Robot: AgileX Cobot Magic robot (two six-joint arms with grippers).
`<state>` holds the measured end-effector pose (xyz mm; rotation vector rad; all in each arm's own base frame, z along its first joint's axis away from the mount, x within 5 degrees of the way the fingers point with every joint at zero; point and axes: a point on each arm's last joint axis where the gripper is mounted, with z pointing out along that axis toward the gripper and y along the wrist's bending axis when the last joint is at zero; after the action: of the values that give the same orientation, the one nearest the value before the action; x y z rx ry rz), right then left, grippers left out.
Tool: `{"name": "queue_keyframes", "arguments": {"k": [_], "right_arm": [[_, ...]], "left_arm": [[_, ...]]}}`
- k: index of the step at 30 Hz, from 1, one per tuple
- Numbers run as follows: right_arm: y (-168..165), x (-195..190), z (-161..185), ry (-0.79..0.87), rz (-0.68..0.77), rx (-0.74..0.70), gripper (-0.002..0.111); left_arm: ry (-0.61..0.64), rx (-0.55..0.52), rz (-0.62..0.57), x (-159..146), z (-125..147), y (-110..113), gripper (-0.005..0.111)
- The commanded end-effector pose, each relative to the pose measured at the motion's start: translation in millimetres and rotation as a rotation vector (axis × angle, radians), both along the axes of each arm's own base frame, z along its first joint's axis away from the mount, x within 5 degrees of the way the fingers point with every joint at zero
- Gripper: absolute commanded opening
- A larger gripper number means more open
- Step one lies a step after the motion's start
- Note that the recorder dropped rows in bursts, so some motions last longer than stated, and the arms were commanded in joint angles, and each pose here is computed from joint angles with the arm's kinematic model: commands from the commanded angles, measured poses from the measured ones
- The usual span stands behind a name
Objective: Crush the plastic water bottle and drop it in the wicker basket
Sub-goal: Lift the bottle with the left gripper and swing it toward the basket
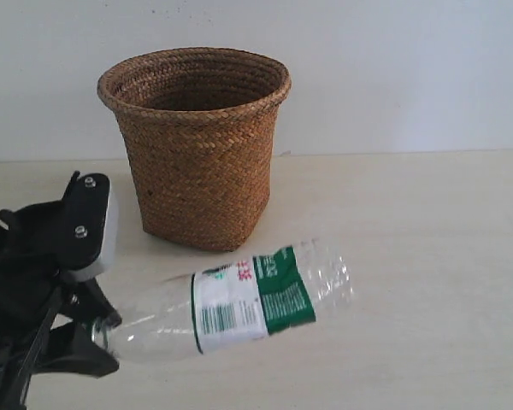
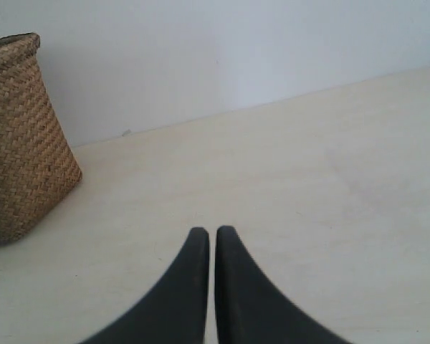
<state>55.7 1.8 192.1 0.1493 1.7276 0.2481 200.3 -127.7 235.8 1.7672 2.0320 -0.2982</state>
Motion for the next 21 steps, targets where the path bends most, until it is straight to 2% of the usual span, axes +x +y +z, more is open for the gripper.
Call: {"name": "queue_keyframes", "arguments": {"k": [1, 3, 4, 5, 7, 9, 11, 15, 18, 21], "right_arm": [[0, 0, -1, 0.001, -0.003, -0.014, 0.0], [0, 0, -1, 0.001, -0.003, -0.014, 0.0], [0, 0, -1, 0.001, -0.003, -0.014, 0.0], [0, 0, -1, 0.001, -0.003, -0.014, 0.0], [0, 0, -1, 0.001, -0.003, -0.014, 0.0], [0, 0, -1, 0.001, -0.003, -0.014, 0.0], [0, 0, -1, 0.001, -0.003, -0.014, 0.0], [0, 0, -1, -0.002, -0.002, -0.014, 0.0], [0, 0, -1, 0.0, -0.003, -0.014, 0.0], [0, 0, -1, 0.0, -0.003, -0.014, 0.0]], "left_arm": [[0.004, 0.083, -0.026, -3, 3, 6, 0.004], [-0.243, 0.144, 0.004, 19, 30, 11, 0.004], [-0.481, 0.162, 0.021, 34, 65, 13, 0.004], [-0.596, 0.141, 0.055, 41, 84, 14, 0.004], [-0.811, 0.026, 0.18, 51, 128, 15, 0.004], [-0.851, -0.028, 0.241, 56, 148, 16, 0.004], [-0.799, 0.036, 0.22, 57, 150, 16, 0.004], [-0.527, 0.215, 0.187, 55, 119, 21, 0.004], [-0.286, 0.218, 0.166, 48, 94, 15, 0.004], [-0.087, 0.133, 0.073, 38, 74, 1, 0.004]]}}
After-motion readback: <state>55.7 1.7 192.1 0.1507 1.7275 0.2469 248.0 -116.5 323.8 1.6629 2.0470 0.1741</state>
